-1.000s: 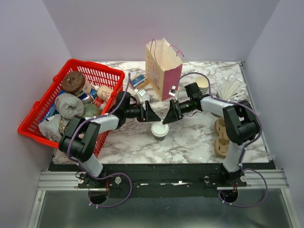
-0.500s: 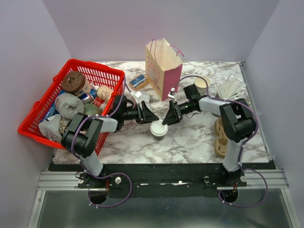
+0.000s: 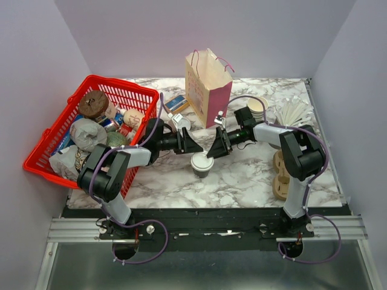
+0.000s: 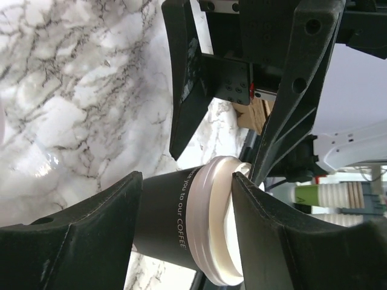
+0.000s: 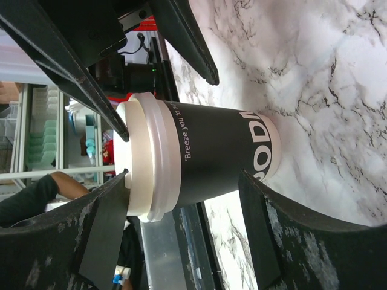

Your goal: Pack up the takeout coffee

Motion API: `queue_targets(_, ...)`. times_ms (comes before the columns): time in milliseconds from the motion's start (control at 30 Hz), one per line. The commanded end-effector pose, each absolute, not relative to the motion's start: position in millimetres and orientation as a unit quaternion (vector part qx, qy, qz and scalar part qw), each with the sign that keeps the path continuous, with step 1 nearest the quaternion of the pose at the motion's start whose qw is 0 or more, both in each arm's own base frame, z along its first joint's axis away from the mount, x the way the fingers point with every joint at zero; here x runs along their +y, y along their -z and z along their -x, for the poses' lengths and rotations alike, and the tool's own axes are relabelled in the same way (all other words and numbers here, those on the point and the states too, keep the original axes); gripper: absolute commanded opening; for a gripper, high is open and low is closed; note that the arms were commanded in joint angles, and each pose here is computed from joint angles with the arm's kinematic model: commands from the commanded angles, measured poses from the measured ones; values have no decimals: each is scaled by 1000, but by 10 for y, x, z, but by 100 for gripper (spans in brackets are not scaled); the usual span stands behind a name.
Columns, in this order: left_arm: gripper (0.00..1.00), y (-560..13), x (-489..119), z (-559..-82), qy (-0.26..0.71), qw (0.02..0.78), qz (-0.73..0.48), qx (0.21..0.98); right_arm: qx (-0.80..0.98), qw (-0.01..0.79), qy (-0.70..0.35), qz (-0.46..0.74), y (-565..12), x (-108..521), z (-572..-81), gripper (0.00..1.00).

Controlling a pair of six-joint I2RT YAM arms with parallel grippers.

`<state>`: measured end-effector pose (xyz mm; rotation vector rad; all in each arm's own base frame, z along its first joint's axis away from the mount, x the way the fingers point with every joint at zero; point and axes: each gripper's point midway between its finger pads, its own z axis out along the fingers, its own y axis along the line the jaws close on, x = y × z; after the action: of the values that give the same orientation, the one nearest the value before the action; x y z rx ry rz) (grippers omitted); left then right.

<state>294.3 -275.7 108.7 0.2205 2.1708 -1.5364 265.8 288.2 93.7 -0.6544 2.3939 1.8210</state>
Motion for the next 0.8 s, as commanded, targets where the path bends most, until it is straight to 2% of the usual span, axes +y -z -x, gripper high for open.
queue_targets(0, 66, -241, -2454, -2863, 434, 203, -43, 876, 799, 33, -562, 211, -682, 2823, -2649, 78)
queue_targets(233, 69, -675, -2609, -2912, 500, 231, -59, 833, 793, 57, -562, 228, -834, 2823, -2665, 79)
queue_targets(533, 76, -1244, -2697, -3060, 512, 280, -123, 803, 788, 127, -539, 270, -1120, 2779, -2704, 96)
queue_targets(767, 79, -1544, -2685, -3074, 499, 310, -176, 790, 783, 170, -523, 291, -1312, 2764, -2768, 99)
